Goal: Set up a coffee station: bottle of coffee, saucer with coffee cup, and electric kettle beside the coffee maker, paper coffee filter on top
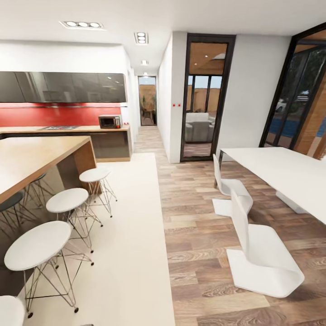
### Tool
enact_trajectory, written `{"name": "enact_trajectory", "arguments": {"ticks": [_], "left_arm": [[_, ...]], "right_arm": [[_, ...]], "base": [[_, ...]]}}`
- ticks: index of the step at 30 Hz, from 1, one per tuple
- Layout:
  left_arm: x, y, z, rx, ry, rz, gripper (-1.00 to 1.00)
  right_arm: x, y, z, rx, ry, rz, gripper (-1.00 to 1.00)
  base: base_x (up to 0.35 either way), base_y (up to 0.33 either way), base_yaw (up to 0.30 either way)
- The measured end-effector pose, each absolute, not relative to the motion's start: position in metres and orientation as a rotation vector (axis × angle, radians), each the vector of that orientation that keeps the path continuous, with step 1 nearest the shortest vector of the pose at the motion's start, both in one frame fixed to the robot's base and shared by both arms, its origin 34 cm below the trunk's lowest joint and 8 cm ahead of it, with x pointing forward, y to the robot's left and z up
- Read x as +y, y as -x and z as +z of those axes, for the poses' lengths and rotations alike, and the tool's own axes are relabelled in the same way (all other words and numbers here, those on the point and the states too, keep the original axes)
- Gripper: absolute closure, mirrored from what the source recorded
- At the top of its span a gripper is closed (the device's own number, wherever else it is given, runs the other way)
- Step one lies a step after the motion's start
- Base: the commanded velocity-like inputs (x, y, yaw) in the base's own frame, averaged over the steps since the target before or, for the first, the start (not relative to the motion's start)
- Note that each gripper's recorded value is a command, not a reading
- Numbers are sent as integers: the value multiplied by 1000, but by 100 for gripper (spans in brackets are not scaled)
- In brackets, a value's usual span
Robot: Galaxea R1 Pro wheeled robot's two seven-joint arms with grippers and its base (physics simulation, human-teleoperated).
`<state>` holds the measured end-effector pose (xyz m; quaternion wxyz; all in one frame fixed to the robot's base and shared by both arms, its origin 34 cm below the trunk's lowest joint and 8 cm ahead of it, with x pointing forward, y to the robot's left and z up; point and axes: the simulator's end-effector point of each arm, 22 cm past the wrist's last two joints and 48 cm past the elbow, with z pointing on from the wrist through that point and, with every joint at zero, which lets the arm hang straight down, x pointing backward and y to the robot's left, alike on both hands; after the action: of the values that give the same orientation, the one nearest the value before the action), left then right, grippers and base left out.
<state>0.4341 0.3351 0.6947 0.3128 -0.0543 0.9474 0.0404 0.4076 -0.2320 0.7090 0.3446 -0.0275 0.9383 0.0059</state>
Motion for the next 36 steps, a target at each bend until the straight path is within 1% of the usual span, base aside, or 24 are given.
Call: {"name": "enact_trajectory", "arguments": {"ticks": [7,22,29,36], "left_arm": [[334,-437,699,2449,136,108,-100],[333,-425,692,2472,134,109,-100],[333,-423,691,2477,140,109,-100],[334,-423,691,2477,146,109,-100]], "right_arm": [[-235,-385,694,2478,59,11,-100],[-237,-385,694,2477,59,6,-100],[-237,-384,694,2477,60,6,-100],[-237,-384,693,2478,60,6,-100]], "base": [[338,0,0],[338,0,3],[338,0,179],[338,0,33]]}}
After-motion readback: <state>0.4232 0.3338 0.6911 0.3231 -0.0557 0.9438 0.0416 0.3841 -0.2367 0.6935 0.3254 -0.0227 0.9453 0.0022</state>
